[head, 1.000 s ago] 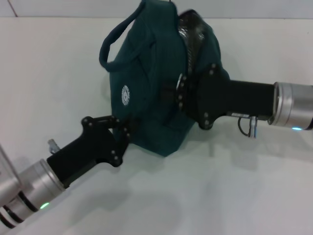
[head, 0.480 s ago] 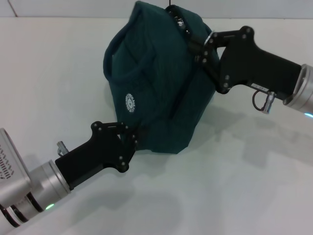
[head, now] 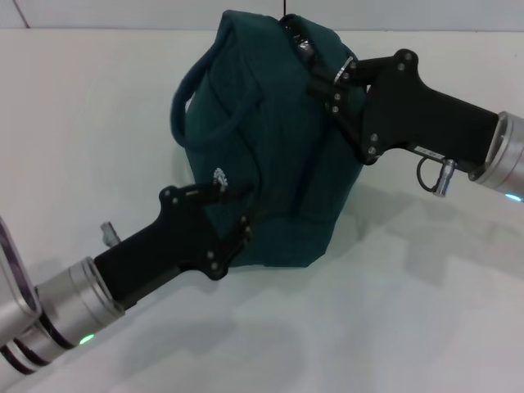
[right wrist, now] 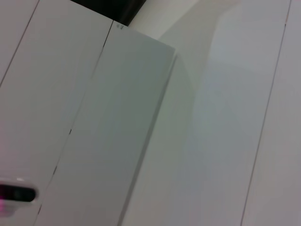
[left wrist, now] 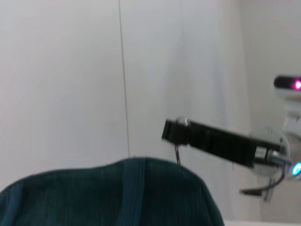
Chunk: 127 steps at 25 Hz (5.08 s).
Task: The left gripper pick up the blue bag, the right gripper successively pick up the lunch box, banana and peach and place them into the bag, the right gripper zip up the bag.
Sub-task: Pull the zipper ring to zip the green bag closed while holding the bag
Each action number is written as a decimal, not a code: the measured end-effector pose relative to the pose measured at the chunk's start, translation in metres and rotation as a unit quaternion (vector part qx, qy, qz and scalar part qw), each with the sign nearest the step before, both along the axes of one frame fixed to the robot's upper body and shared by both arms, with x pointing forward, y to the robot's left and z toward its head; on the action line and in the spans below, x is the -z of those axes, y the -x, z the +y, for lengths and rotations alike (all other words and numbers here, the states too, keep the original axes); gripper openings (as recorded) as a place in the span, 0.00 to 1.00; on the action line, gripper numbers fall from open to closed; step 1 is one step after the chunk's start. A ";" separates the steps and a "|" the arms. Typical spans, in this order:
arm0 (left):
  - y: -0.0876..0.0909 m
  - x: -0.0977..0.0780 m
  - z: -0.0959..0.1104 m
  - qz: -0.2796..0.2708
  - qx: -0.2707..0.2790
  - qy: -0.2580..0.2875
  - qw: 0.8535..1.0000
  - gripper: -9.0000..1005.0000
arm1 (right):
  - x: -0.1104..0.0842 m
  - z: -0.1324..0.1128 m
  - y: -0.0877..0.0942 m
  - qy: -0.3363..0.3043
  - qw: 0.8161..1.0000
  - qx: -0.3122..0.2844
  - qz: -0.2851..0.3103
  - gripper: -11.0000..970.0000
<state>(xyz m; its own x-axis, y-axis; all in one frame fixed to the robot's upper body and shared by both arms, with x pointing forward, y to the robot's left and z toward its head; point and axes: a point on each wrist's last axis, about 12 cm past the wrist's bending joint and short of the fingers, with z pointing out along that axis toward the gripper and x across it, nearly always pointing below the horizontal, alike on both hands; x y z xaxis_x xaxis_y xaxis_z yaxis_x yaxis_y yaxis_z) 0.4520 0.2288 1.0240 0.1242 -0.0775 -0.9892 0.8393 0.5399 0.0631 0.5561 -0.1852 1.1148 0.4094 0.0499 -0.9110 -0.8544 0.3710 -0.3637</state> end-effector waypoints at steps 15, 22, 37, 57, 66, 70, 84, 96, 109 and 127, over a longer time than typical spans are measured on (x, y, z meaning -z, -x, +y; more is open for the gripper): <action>-0.029 -0.017 -0.014 0.068 -0.018 0.105 0.992 0.49 | 0.000 0.004 0.002 -0.003 1.000 -0.009 0.001 0.04; -0.028 -0.015 -0.012 0.069 -0.029 0.104 0.992 0.47 | 0.001 0.003 0.004 -0.005 1.000 -0.009 -0.001 0.04; -0.023 -0.015 -0.013 0.028 0.022 0.054 0.998 0.07 | 0.000 -0.009 0.001 -0.066 0.997 0.029 0.043 0.04; -0.016 -0.014 0.020 -0.022 -0.045 0.021 0.999 0.07 | 0.007 -0.028 -0.010 -0.111 0.983 0.107 0.103 0.04; -0.017 -0.012 0.017 -0.019 -0.101 0.053 0.993 0.13 | 0.007 -0.026 -0.010 -0.109 0.983 0.104 0.104 0.04; -0.027 -0.024 0.023 0.021 -0.074 0.110 0.991 0.20 | 0.008 -0.027 -0.010 -0.109 0.983 0.104 0.104 0.04; -0.093 -0.077 0.004 0.094 0.092 0.063 0.989 0.61 | 0.010 -0.028 -0.007 -0.107 0.983 0.104 0.108 0.04; -0.109 -0.081 -0.025 0.118 0.141 -0.025 0.983 0.55 | 0.015 -0.030 -0.004 -0.108 0.982 0.103 0.120 0.04; -0.107 -0.076 -0.027 0.096 0.143 -0.047 0.984 0.33 | 0.015 -0.030 -0.003 -0.108 0.981 0.104 0.121 0.04; -0.079 -0.067 -0.005 0.004 0.138 -0.051 0.989 0.06 | 0.014 -0.022 -0.002 -0.112 0.980 0.073 0.147 0.04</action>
<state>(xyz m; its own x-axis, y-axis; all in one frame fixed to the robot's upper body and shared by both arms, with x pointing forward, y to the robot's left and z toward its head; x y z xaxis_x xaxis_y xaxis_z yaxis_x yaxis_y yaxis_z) 0.5310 0.2234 1.0912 0.1033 -0.0075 -0.9946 0.9549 0.2807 0.0970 0.5582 -0.2067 1.1008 0.1480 0.2223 -0.9637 -0.8418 0.5398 -0.0047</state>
